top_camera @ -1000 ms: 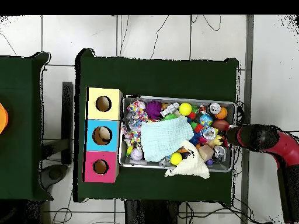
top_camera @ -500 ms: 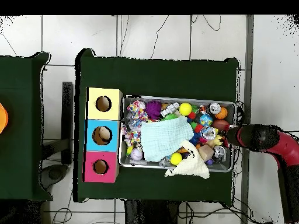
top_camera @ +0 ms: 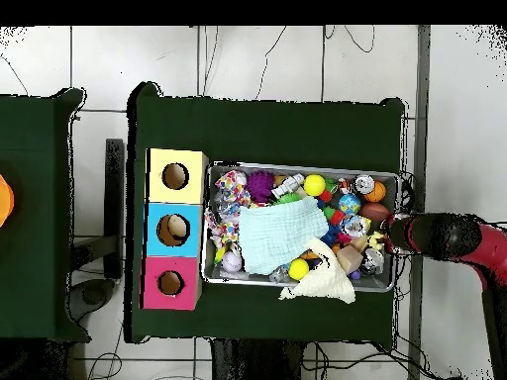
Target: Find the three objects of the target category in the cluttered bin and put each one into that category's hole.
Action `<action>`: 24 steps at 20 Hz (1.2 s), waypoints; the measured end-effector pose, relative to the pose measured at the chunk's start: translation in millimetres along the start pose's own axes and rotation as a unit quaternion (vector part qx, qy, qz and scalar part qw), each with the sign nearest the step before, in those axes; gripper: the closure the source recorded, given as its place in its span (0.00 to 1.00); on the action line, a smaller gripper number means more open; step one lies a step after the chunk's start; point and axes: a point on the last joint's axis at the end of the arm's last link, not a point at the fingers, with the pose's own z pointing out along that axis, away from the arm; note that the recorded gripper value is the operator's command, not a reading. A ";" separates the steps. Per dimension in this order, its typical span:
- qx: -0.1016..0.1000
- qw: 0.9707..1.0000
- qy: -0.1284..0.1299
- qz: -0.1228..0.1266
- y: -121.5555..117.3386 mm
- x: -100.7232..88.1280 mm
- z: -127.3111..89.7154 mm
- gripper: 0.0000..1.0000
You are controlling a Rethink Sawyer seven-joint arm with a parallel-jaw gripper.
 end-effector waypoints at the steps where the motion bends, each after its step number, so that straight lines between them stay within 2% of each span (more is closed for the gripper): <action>1: 0.000 1.000 0.005 -0.002 1.3 -0.8 -6.9 1.00; 4: 0.002 1.000 0.017 -0.008 4.2 -2.0 -25.5 1.00; 8: 0.006 0.999 0.036 -0.014 9.3 -6.7 -61.2 1.00; 16: 0.006 0.998 0.067 -0.011 26.6 -6.9 -108.5 1.00; 24: -0.005 0.997 0.073 -0.007 56.8 -12.7 -118.1 1.00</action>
